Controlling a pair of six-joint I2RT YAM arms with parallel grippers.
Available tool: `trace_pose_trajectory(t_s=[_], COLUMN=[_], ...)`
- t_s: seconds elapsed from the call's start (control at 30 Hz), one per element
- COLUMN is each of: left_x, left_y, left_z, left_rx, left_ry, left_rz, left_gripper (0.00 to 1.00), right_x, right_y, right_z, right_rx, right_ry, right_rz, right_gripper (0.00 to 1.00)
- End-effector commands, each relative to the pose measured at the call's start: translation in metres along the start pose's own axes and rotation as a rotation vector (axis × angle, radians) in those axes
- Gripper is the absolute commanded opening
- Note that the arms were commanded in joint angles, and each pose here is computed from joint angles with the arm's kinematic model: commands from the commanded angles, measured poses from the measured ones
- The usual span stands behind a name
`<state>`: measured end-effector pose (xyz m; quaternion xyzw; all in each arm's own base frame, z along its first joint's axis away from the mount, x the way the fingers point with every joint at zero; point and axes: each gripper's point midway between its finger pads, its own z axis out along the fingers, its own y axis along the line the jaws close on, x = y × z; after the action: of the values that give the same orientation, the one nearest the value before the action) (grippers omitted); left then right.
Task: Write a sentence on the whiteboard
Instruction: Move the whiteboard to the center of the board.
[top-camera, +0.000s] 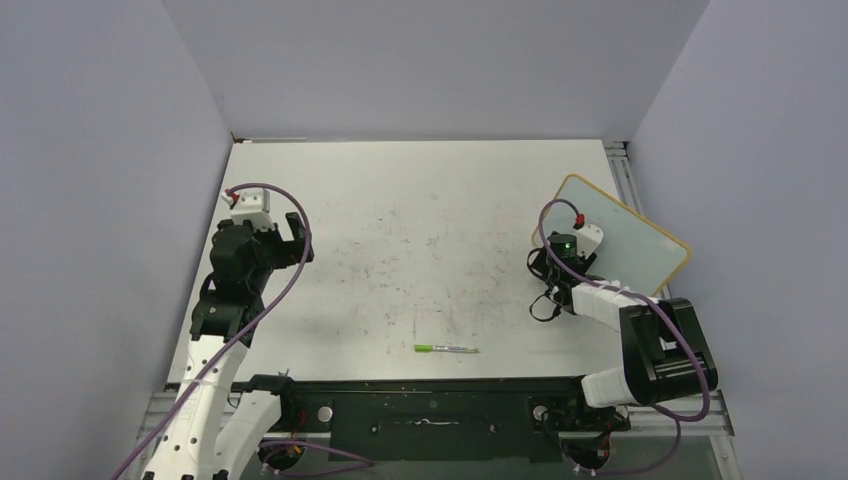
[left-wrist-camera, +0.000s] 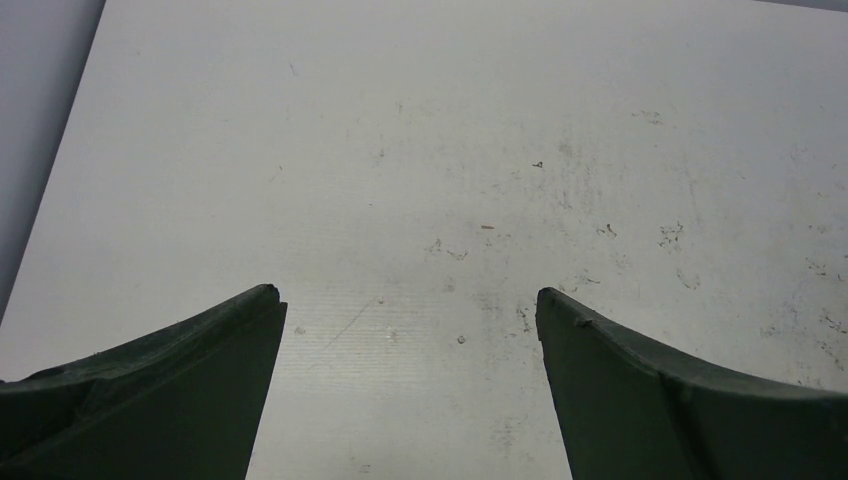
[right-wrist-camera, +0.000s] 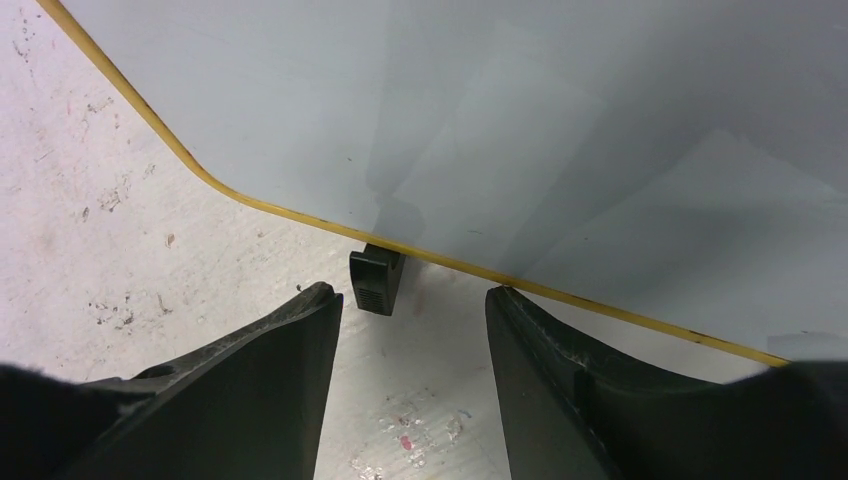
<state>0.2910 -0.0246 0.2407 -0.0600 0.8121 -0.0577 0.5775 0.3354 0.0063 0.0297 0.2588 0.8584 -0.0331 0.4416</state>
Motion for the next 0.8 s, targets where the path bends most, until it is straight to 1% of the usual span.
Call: trace_pose_trajectory(t_s=[0.0, 0.1, 0.47, 0.77], left_x=[-0.007, -0.006, -0.005, -0.001], left_y=[-0.006, -0.008, -0.009, -0.011], left_z=[0.001, 0.003, 0.003, 0.006], left_rx=[0.033, 0.042, 0.050, 0.057], left_ry=[-0.022, -0.016, -0.012, 0.007], left_rz=[0.016, 0.017, 0.015, 0.014], left_gripper=[0.96, 0.96, 0.96, 0.96], right_x=[-0.033, -0.034, -0.038, -0.035], right_y=[0.022, 0.022, 0.023, 0.027], right_z=[0.004, 0.007, 0.017, 0.024], right_rx=[-0.043, -0.027, 0.019, 0.021], right_ry=[-0.103, -0.113, -0.135, -0.125], right_rz=[0.047, 0.047, 0.037, 0.025], right_gripper=[0.56, 0.55, 0.42, 0.36])
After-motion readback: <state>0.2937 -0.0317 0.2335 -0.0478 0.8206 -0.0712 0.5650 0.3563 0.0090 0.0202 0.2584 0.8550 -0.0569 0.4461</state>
